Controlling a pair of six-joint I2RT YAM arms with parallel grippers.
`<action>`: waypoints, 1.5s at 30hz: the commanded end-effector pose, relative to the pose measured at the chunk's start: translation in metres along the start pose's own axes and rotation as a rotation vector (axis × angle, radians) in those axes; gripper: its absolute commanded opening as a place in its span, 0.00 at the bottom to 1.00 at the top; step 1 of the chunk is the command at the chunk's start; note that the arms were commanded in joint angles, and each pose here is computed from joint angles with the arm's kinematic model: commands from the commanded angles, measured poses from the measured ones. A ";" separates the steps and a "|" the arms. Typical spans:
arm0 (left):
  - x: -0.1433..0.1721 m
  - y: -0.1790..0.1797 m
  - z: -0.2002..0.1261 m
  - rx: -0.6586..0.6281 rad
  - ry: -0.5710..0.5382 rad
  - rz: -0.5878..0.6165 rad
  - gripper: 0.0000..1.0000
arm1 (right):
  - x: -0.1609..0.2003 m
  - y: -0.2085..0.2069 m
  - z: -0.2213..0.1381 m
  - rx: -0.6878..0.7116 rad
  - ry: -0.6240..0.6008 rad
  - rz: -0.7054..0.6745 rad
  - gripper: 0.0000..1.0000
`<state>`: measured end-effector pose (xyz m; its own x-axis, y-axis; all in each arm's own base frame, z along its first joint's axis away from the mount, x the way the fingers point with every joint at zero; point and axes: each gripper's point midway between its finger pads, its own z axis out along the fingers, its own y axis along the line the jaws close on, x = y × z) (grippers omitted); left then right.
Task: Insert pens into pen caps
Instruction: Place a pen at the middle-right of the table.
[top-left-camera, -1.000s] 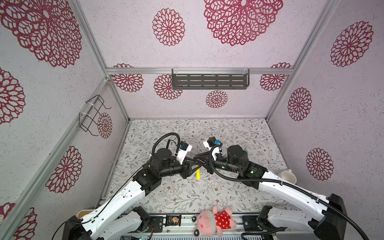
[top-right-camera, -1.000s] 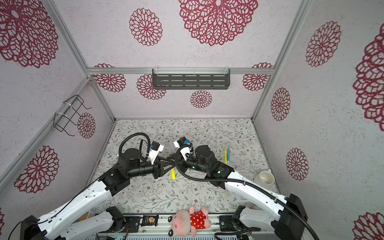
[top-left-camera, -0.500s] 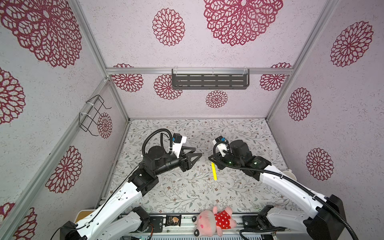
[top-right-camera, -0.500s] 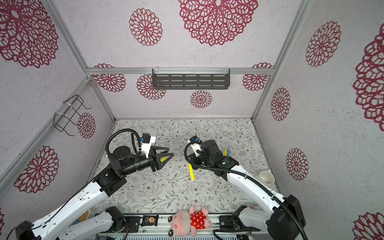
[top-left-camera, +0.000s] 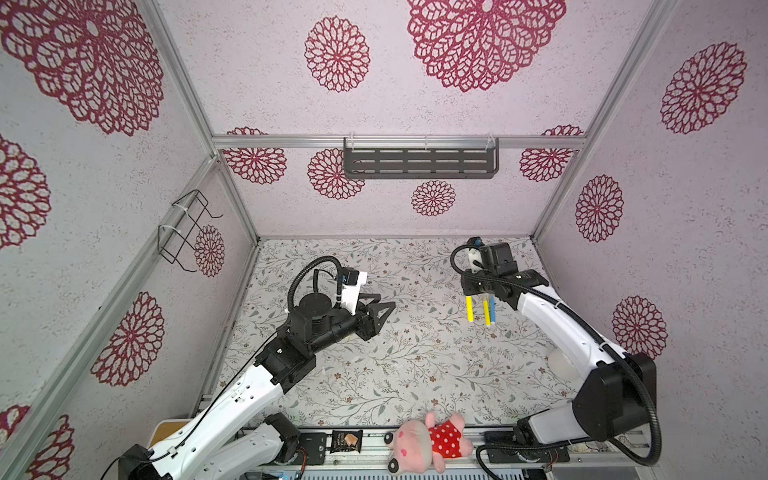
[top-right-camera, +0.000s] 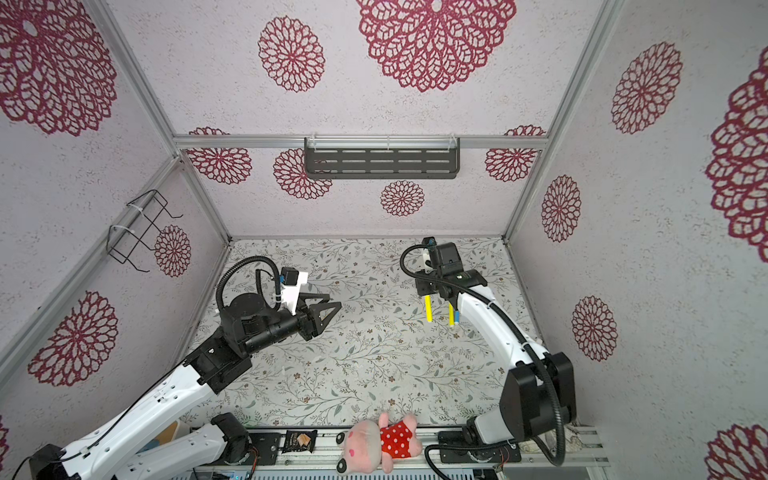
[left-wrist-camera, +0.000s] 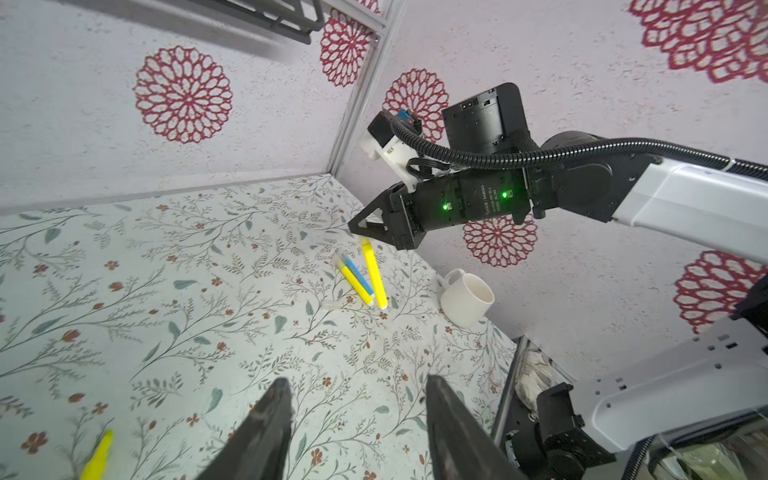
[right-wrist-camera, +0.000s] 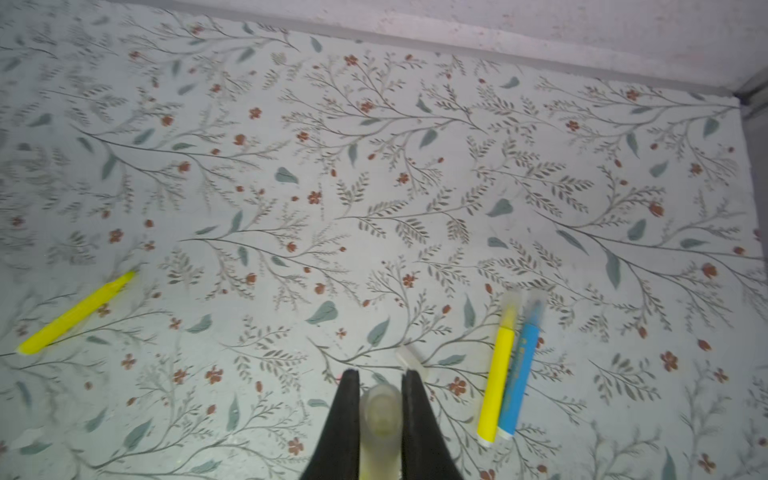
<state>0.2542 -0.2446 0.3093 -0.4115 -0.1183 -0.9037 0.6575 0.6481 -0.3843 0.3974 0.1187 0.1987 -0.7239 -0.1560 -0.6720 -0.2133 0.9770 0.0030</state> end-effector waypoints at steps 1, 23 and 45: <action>0.009 0.027 -0.008 -0.139 0.001 -0.008 0.54 | 0.003 -0.032 0.006 0.111 0.048 -0.011 0.00; 0.024 0.057 -0.021 -0.300 0.012 -0.036 0.54 | 0.041 -0.076 0.111 0.191 0.263 0.019 0.00; 0.038 0.074 -0.015 -0.365 0.061 -0.061 0.54 | 0.015 -0.072 0.094 0.179 0.174 0.037 0.56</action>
<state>0.2728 -0.1959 0.2582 -0.4670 -0.1253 -0.8754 0.4064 0.8488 -0.3383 0.4629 0.0516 0.0729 -0.8877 -0.1394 -0.4388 -0.0800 0.9853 -0.1511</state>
